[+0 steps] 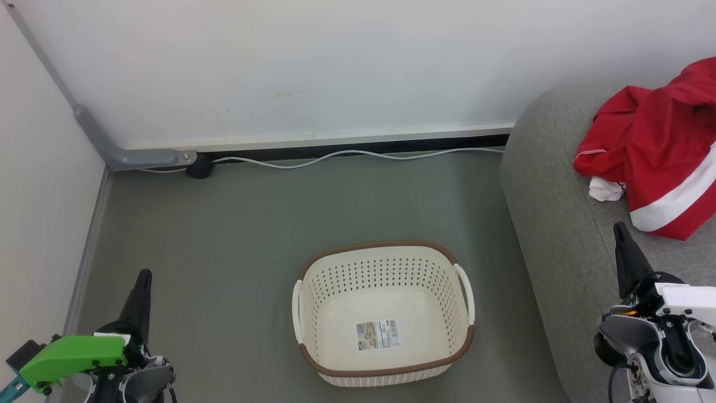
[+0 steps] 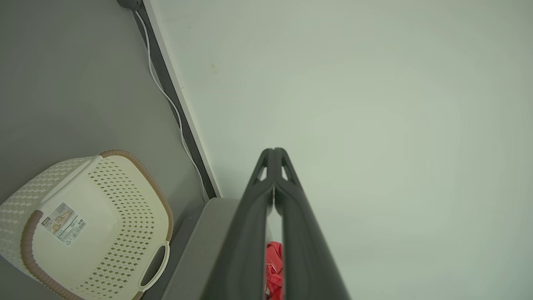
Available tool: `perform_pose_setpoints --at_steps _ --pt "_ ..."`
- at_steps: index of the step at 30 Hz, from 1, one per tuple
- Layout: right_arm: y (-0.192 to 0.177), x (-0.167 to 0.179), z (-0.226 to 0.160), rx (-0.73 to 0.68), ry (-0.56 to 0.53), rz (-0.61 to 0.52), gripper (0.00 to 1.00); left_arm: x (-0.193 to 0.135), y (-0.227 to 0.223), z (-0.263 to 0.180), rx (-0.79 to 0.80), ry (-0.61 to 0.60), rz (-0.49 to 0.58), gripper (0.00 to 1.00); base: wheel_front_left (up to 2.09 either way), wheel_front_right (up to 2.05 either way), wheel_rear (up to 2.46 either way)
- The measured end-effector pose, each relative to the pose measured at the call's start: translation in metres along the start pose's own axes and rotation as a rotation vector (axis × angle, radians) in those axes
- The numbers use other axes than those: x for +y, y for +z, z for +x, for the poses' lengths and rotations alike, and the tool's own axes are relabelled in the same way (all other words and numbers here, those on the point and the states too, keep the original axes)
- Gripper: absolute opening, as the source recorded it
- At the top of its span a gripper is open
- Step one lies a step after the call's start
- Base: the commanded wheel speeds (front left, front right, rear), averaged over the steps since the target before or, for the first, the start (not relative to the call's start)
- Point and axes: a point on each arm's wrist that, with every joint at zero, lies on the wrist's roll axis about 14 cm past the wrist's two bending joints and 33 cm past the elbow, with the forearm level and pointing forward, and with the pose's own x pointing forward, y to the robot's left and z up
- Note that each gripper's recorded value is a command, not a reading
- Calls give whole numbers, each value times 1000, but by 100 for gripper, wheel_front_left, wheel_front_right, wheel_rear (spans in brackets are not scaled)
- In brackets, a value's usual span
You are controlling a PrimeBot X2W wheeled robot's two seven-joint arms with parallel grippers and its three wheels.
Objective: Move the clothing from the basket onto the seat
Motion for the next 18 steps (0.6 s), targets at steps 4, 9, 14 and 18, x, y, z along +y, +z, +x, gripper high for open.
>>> perform_pose_setpoints --at_steps 4,9,14,18 --pt "0 0 0 0 0 1 0 0 0 0 0 0 0 0 0 0 0" --pt "0 0 0 0 0 1 0 0 0 0 0 0 0 0 0 0 0" --pt "-1 0 0 7 0 1 0 0 0 0 0 0 0 0 0 0 0" --pt "-1 0 0 7 0 1 0 0 0 0 0 -1 0 0 0 0 0"
